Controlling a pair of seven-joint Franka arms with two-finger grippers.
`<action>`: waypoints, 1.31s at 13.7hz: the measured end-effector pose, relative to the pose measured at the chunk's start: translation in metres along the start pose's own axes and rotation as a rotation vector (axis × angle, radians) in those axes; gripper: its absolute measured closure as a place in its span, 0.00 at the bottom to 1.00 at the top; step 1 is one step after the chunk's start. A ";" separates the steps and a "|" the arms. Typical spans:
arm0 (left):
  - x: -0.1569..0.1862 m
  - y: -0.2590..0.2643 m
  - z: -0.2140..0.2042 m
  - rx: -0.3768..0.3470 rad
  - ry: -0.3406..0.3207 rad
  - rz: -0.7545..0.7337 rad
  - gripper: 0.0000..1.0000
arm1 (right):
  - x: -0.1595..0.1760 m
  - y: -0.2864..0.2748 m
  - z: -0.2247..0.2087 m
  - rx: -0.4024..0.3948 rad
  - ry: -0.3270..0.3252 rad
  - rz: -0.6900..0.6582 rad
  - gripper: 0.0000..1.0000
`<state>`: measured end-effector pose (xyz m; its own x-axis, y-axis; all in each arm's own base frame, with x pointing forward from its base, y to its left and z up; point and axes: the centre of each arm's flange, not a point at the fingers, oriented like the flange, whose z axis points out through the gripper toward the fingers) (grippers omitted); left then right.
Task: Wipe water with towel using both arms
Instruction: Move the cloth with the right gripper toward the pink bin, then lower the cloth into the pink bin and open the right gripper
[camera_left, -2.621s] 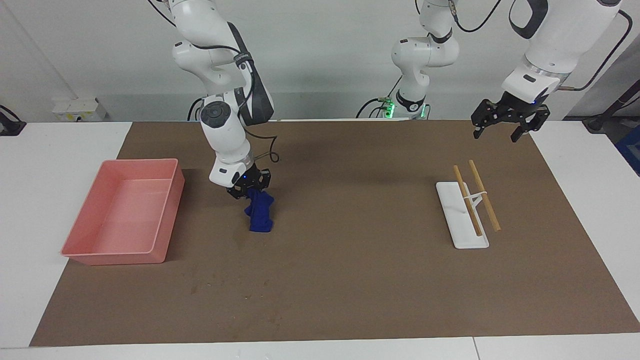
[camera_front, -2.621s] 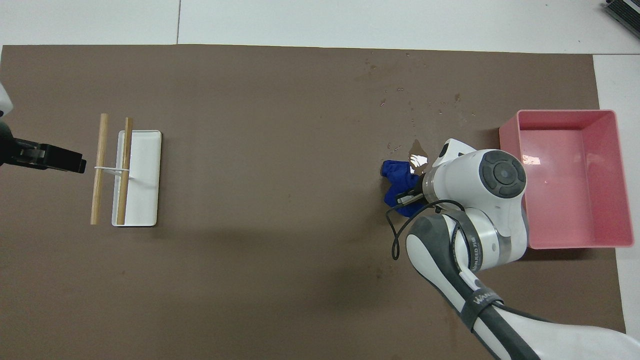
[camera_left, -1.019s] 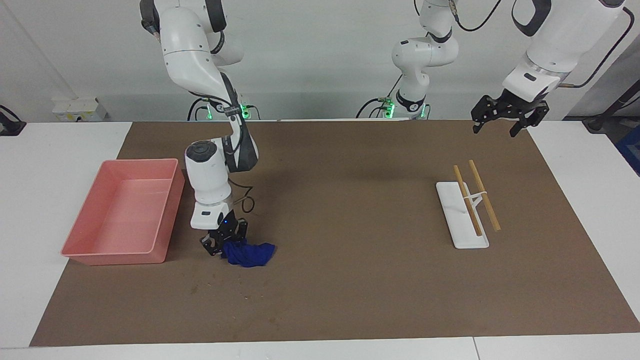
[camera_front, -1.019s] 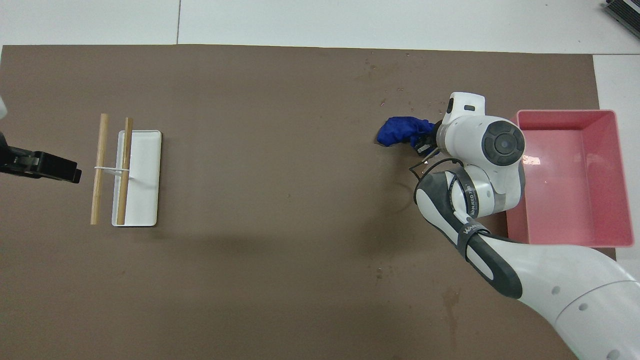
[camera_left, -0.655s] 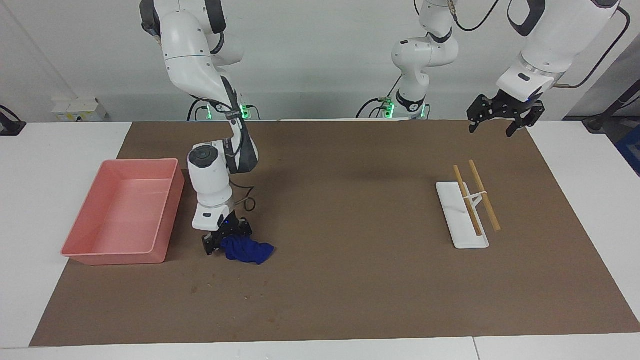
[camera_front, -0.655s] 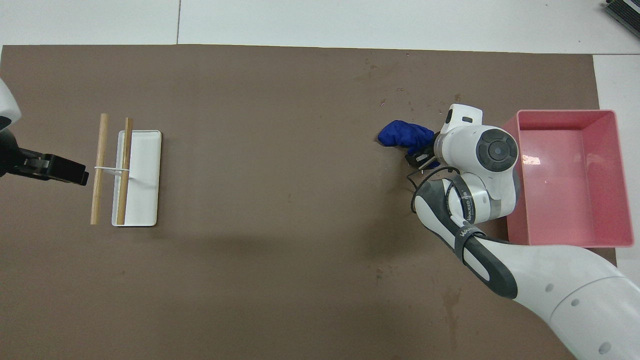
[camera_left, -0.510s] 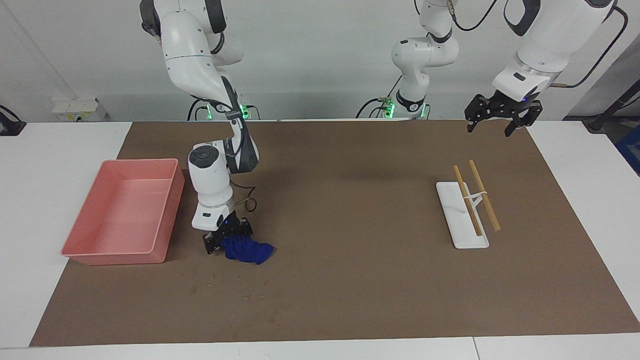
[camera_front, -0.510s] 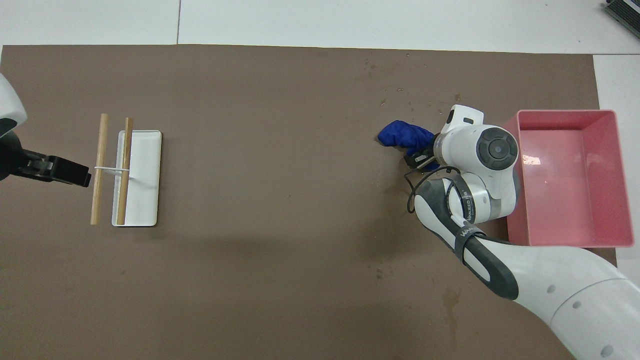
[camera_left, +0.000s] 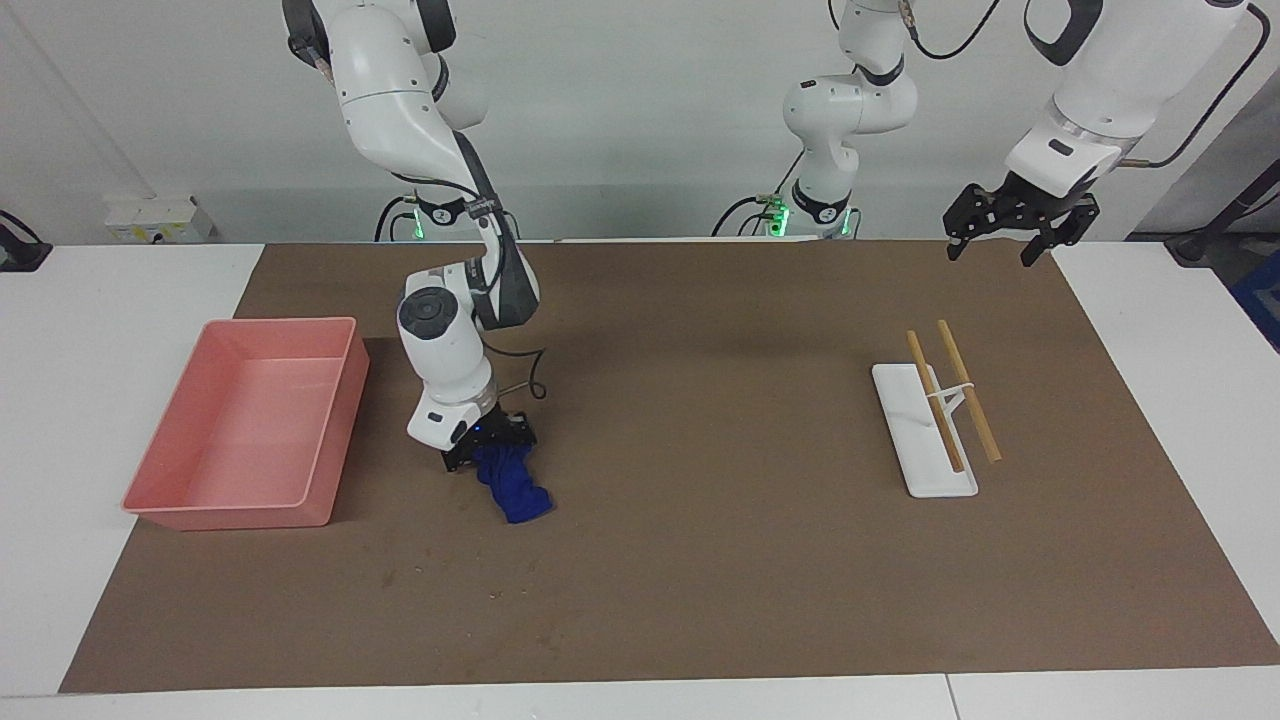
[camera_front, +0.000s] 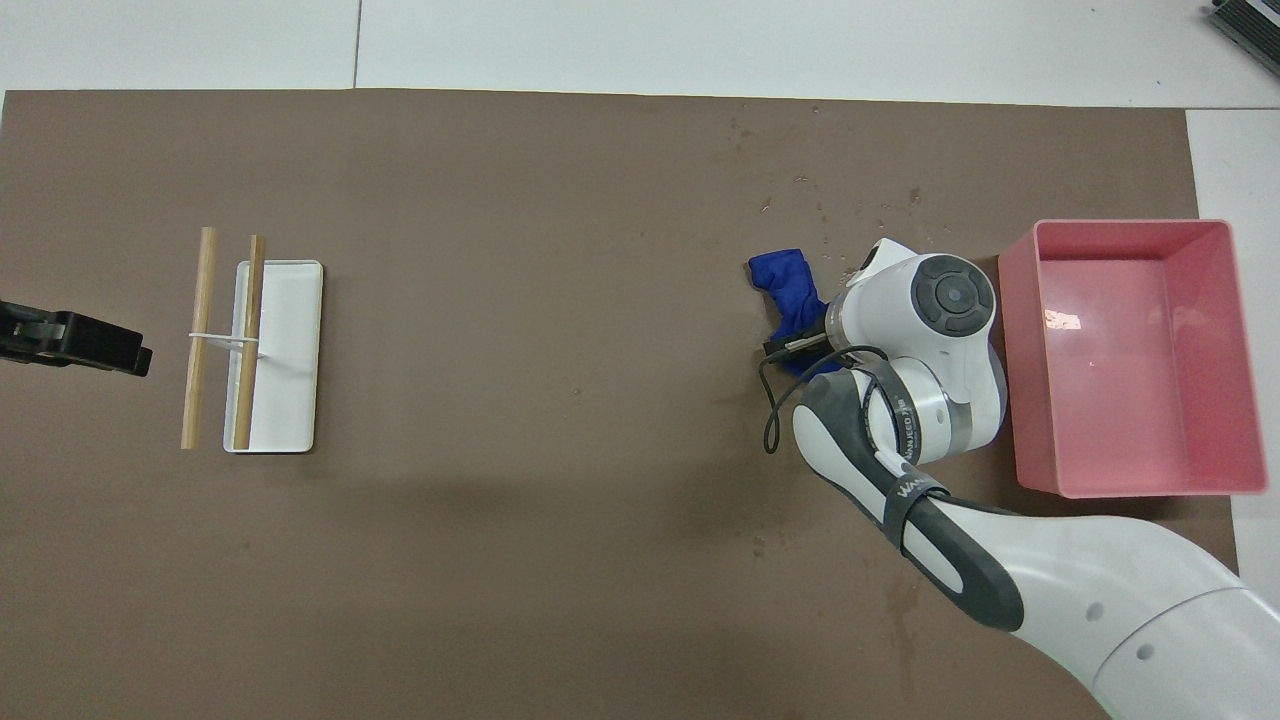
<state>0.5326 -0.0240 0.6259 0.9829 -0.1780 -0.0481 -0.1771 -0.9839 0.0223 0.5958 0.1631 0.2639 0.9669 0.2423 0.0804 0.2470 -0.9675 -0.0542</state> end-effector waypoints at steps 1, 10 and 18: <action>0.000 0.000 0.001 -0.001 -0.002 0.000 0.00 | -0.002 -0.008 0.000 0.007 -0.008 0.022 0.81; 0.000 0.000 0.001 -0.001 -0.002 0.001 0.00 | -0.004 0.030 -0.002 0.028 -0.001 -0.172 0.81; -0.001 0.001 0.000 -0.001 -0.002 0.001 0.00 | 0.024 0.108 -0.025 -0.105 0.061 -0.314 0.81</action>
<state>0.5319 -0.0245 0.6255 0.9827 -0.1786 -0.0497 -0.1776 -0.9838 0.0233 0.6440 0.0627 0.2851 0.8384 0.5277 0.1362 0.5209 -0.8494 0.0848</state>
